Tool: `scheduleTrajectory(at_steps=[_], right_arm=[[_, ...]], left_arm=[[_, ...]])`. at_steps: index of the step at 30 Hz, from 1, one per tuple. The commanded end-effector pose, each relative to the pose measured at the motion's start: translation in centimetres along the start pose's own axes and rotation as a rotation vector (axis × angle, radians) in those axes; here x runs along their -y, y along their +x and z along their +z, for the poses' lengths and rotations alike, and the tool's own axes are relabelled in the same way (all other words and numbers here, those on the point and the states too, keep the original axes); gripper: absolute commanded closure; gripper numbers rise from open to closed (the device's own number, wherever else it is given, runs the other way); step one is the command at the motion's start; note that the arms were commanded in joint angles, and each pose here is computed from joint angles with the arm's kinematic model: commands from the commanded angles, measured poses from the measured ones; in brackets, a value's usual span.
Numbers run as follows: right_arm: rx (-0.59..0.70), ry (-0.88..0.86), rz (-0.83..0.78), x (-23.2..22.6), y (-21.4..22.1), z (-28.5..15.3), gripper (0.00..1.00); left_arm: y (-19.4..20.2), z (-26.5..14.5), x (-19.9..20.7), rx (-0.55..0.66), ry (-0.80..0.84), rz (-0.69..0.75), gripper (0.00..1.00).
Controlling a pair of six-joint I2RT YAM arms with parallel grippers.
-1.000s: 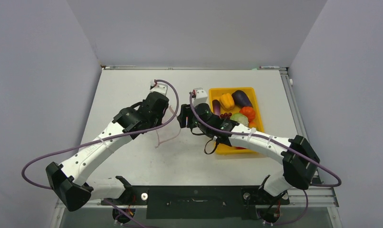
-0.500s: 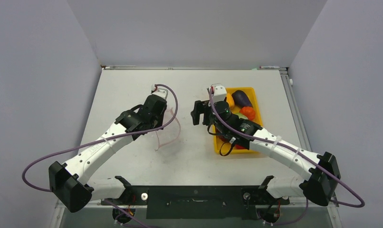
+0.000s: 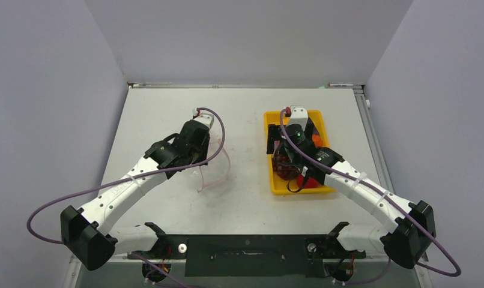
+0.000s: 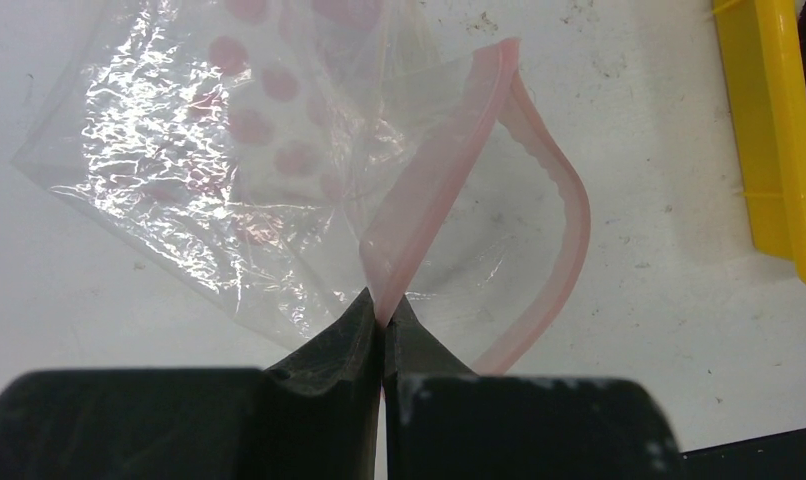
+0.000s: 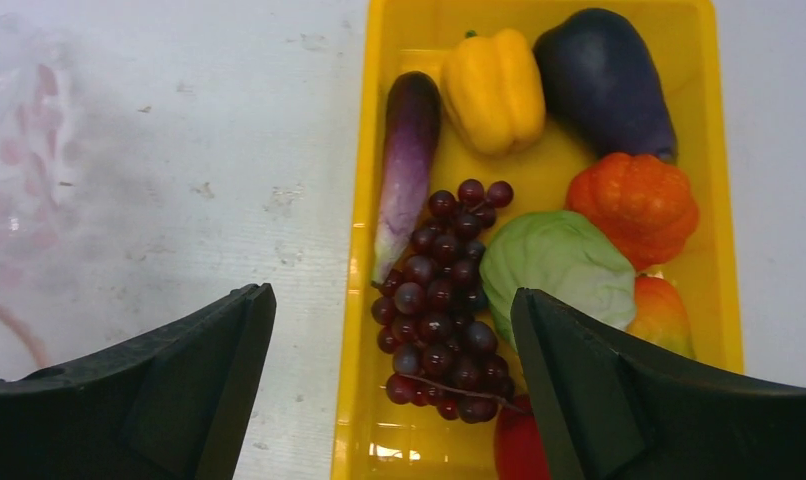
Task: Place the food in the zip-top bag and seal the zipper
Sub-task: Pick up the fake vegetable from the bin.
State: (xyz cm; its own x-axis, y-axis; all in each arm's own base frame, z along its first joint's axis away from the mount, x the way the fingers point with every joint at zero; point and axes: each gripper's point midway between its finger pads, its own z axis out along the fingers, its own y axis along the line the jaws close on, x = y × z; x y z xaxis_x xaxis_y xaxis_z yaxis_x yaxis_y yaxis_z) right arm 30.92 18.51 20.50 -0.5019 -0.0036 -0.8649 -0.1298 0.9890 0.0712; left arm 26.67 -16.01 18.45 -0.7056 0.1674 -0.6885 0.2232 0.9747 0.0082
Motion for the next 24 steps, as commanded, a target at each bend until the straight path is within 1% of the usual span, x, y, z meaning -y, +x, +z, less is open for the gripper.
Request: scheduleTrajectory(at_steps=[1, 5, 16, 22, 24], right_arm=[[0.005, 0.142, 0.024, 3.7, 0.2, -0.5, 0.1], [-0.034, 0.232, 0.026, 5.7, 1.5, 0.1, 0.1], [-0.103, 0.327, 0.071, 10.0, 4.5, 1.8, 0.1], [-0.151, 0.302, 0.116, 11.0, 6.7, 3.7, 0.1], [-0.146, 0.294, 0.142, 11.3, 7.0, 4.2, 0.1]], left_arm=[[-1.6, -0.9, 0.3, 0.071, 0.044, -0.024, 1.0], [-1.5, -0.9, 0.3, 0.07, 0.045, -0.022, 1.0], [-1.5, -1.1, 0.2, 0.074, 0.054, -0.024, 1.0], [-1.5, -1.1, 0.3, 0.073, 0.059, -0.025, 1.0], [-1.5, -1.1, 0.3, 0.074, 0.057, -0.024, 1.0]])
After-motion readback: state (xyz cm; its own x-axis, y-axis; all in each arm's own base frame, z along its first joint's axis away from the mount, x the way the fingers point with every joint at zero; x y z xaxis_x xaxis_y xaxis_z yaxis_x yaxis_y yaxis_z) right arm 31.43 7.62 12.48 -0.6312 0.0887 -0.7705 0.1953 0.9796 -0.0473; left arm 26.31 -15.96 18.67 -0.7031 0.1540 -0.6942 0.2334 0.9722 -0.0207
